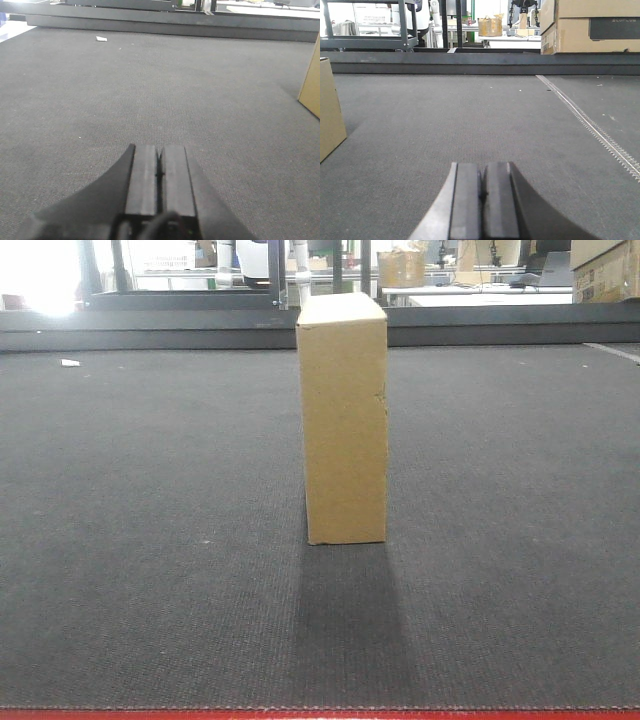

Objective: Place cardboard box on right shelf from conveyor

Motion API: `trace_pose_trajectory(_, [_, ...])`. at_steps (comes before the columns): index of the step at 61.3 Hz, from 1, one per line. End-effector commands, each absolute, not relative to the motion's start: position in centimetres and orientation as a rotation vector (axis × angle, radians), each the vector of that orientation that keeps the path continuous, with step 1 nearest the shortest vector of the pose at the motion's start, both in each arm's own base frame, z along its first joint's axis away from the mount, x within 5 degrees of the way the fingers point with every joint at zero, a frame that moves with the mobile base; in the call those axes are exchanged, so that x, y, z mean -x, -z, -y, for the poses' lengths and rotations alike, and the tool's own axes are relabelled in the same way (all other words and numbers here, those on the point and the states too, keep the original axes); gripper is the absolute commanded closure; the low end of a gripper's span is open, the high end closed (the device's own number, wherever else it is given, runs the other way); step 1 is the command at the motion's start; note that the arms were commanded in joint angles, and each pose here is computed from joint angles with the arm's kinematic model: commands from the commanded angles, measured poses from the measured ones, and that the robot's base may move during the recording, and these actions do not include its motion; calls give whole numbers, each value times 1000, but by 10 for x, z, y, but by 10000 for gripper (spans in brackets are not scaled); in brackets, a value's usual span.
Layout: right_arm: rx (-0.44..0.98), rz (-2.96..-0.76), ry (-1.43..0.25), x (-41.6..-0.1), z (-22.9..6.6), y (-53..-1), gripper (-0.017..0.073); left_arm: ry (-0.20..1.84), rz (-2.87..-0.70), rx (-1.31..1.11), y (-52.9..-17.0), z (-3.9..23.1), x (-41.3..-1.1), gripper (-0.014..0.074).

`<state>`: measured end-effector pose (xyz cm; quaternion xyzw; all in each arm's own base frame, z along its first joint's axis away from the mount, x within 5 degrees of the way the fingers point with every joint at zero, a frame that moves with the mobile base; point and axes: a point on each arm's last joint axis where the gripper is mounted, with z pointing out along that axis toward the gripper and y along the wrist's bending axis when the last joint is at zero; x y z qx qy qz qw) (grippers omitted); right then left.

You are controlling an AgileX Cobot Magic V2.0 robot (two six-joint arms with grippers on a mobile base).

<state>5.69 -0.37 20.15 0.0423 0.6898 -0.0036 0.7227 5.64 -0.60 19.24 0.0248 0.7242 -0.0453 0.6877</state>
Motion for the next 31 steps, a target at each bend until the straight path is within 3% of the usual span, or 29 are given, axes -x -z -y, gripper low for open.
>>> trace_pose_trajectory(1, [-98,-1412,18,-54,5,-212,502,107,-1527,-46,-199,6,-56,710])
trace_pose_trajectory(31, [-98,-1412,18,-54,5,-212,502,107,-1527,-46,-199,6,-56,710])
